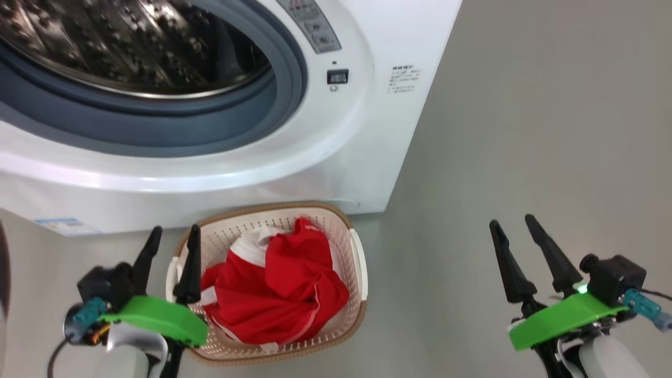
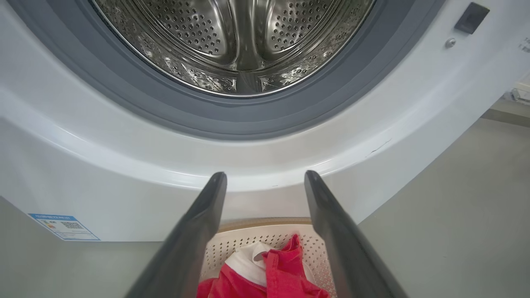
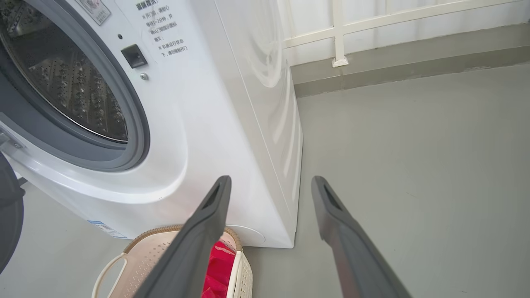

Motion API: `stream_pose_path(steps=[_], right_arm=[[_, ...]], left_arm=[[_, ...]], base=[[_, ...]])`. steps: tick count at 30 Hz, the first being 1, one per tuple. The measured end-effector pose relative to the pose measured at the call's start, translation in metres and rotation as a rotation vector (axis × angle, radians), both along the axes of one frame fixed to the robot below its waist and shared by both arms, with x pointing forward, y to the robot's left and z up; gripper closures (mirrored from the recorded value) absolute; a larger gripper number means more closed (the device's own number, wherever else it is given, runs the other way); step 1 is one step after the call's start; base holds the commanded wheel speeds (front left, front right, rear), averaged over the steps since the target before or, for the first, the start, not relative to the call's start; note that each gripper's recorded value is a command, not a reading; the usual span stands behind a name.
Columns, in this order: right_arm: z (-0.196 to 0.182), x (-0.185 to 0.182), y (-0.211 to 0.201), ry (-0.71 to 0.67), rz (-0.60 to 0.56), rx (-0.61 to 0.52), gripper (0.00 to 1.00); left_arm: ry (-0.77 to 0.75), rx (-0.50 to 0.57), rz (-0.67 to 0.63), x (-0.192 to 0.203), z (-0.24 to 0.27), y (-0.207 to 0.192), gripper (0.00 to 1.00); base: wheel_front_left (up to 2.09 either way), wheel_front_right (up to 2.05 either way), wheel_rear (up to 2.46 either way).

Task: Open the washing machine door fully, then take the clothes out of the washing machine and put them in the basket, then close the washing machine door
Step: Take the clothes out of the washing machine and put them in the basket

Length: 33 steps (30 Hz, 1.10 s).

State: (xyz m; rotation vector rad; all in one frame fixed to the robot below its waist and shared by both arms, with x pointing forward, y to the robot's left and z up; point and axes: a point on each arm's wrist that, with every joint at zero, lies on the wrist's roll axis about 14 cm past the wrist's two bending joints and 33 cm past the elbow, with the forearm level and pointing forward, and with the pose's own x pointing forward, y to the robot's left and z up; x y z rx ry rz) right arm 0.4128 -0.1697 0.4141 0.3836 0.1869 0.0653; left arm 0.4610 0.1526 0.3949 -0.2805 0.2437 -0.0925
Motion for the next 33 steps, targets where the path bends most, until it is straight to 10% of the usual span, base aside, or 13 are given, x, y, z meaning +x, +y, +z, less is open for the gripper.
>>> stream_pose_path(steps=[33], right_arm=[[0.014, -0.071, -0.016, -0.003, -0.053, 0.015, 0.0]], left_arm=[[-0.184, 0.095, 0.099, -0.093, 0.067, 0.04, 0.0]], base=[[0.0, 0.0, 0.0]])
